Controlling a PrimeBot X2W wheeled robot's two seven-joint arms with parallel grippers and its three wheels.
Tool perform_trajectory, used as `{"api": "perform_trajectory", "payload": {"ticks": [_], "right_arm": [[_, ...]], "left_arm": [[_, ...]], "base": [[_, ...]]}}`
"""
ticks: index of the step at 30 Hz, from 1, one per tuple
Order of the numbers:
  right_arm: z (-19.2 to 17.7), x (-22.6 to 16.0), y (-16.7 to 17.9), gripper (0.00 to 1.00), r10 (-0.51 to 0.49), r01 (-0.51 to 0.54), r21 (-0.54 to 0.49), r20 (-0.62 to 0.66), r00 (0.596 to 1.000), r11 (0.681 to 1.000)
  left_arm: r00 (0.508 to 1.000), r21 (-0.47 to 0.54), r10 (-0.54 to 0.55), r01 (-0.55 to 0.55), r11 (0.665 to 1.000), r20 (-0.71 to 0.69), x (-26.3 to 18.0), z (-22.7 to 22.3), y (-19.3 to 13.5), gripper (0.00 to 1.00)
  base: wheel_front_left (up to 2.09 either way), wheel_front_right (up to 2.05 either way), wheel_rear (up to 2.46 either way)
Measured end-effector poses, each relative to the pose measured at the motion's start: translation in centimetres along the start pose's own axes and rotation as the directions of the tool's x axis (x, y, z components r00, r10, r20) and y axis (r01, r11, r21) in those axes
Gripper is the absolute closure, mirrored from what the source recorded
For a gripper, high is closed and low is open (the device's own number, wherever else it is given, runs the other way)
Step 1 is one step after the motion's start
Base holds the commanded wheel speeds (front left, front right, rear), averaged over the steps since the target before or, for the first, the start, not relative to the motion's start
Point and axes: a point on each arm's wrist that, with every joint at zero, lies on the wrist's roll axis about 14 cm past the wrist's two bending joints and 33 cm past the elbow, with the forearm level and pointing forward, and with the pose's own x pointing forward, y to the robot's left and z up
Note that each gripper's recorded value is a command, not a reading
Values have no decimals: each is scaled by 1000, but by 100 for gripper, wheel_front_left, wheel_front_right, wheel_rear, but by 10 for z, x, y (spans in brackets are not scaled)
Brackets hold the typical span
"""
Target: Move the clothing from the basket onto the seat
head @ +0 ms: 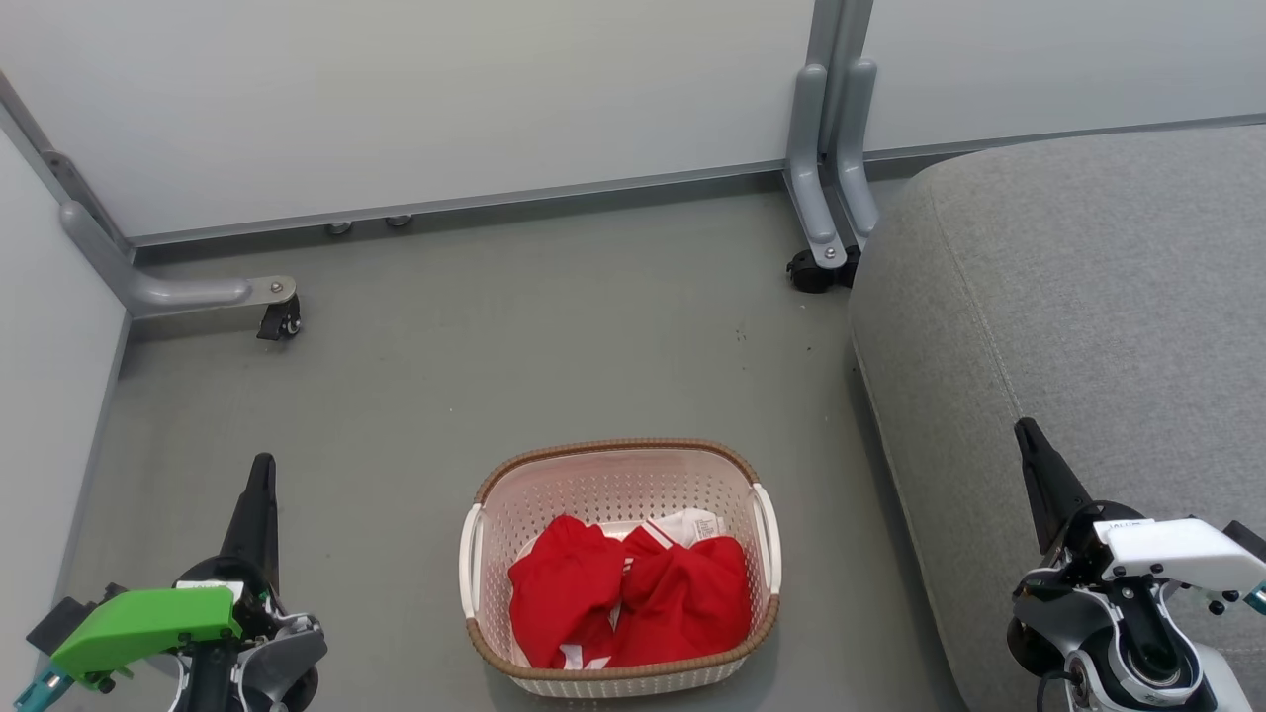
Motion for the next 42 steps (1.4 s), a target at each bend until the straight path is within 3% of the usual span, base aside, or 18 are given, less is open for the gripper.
{"api": "perform_trajectory", "payload": {"ticks": [29,30,36,42], "right_arm": [[0,0,0,100,0,0,0,0,1000,1000],[0,0,0,0,0,0,0,0,1000,1000],[-2,-13,-28,0,-83,83,13,4,997,996],[-1,-14,-26,0,-77,77,-8,22,997,997]], "left_arm": [[1000,0,0,0,1000,0,0,0,0,100],[1000,0,0,0,1000,0,0,0,0,0],[996,-13,84,-84,996,4,-12,-1,28,0],[996,-12,82,-82,997,37,-15,3,28,0]], "base": [[0,0,0],[0,0,0],[0,0,0],[0,0,0]]}}
